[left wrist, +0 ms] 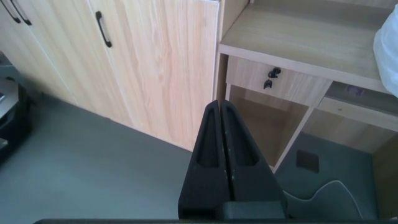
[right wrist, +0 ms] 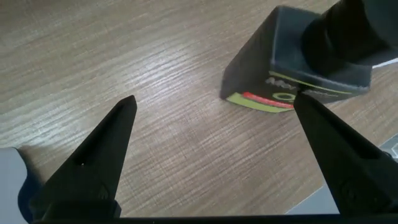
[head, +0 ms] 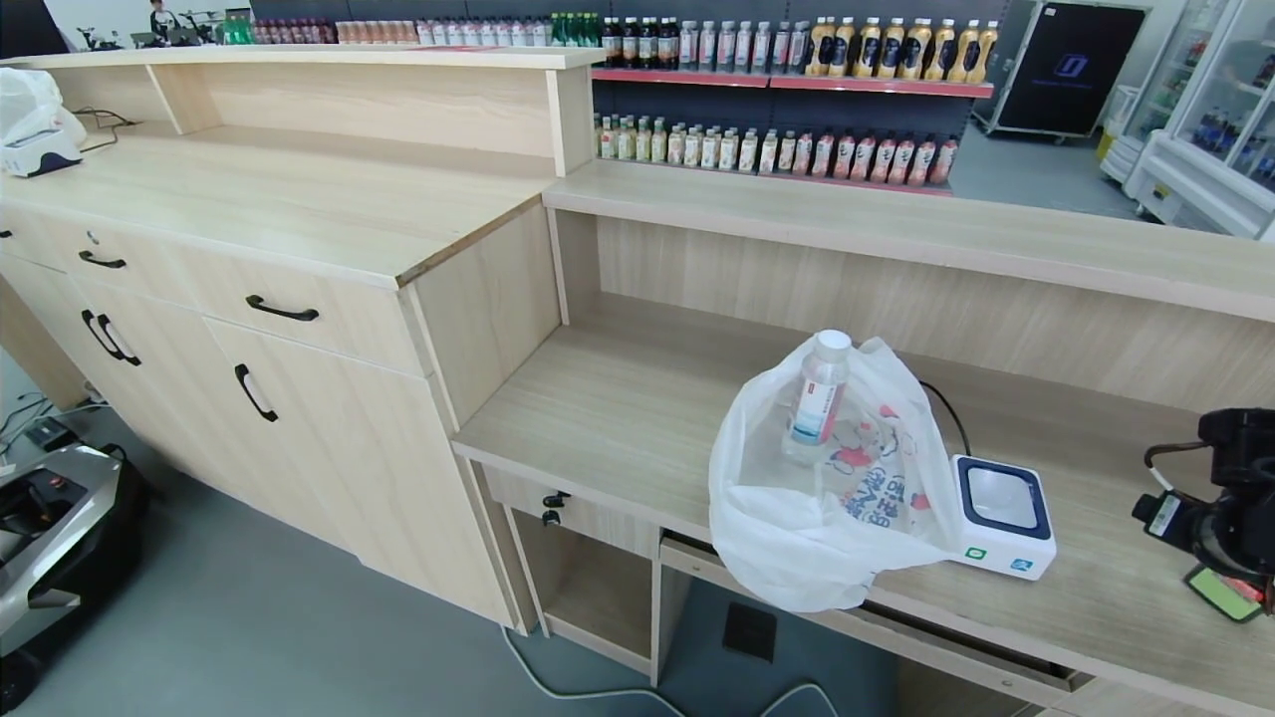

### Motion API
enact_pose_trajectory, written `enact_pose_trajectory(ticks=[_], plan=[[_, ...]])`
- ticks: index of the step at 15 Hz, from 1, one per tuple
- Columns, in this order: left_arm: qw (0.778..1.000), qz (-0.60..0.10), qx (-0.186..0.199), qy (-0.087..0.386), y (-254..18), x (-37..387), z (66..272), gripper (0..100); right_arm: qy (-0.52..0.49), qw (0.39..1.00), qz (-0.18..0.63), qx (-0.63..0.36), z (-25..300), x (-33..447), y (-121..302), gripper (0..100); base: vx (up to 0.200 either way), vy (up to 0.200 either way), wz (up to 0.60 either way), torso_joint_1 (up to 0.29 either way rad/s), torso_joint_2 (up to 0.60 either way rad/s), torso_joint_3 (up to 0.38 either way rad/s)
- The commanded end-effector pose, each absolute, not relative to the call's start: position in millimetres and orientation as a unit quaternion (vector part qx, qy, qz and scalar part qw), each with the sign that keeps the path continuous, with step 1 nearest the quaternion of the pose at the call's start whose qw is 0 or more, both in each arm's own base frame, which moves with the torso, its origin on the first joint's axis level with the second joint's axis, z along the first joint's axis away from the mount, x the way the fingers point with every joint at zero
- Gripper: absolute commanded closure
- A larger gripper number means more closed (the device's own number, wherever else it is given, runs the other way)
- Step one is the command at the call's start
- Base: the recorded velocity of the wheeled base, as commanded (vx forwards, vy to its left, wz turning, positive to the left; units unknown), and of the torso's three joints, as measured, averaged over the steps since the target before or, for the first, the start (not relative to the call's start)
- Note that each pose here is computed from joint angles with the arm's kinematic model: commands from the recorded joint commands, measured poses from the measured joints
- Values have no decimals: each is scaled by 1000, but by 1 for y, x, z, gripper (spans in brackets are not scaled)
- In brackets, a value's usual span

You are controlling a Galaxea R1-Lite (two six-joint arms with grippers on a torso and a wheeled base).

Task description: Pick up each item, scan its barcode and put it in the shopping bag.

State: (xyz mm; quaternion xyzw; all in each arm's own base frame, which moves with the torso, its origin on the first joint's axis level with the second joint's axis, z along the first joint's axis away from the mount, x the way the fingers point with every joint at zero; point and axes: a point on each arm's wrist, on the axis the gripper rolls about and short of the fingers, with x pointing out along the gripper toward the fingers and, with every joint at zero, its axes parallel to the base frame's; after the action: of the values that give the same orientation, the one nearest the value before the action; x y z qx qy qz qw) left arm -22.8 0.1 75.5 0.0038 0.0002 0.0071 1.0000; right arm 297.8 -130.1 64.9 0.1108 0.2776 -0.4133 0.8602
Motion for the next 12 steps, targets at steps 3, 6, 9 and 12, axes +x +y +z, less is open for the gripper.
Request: enact_pose_trajectory(ticks=[3, 6, 9, 12], plan=[[1000, 8, 4, 0, 0, -23, 75, 100, 299, 854, -412, 108, 48, 303, -131, 0, 0, 0, 0, 0, 0, 0], [1000, 8, 4, 0, 0, -23, 75, 100, 308, 857, -402, 96, 55, 289, -114, 0, 0, 0, 0, 0, 0, 0], [1000, 8, 4, 0, 0, -23, 75, 100, 290, 879, -376, 46, 90, 258, -95, 0, 0, 0, 0, 0, 0, 0], [1000, 8, 4, 0, 0, -23, 75, 100, 303, 869, -387, -49, 120, 222, -108, 0, 0, 0, 0, 0, 0, 0]])
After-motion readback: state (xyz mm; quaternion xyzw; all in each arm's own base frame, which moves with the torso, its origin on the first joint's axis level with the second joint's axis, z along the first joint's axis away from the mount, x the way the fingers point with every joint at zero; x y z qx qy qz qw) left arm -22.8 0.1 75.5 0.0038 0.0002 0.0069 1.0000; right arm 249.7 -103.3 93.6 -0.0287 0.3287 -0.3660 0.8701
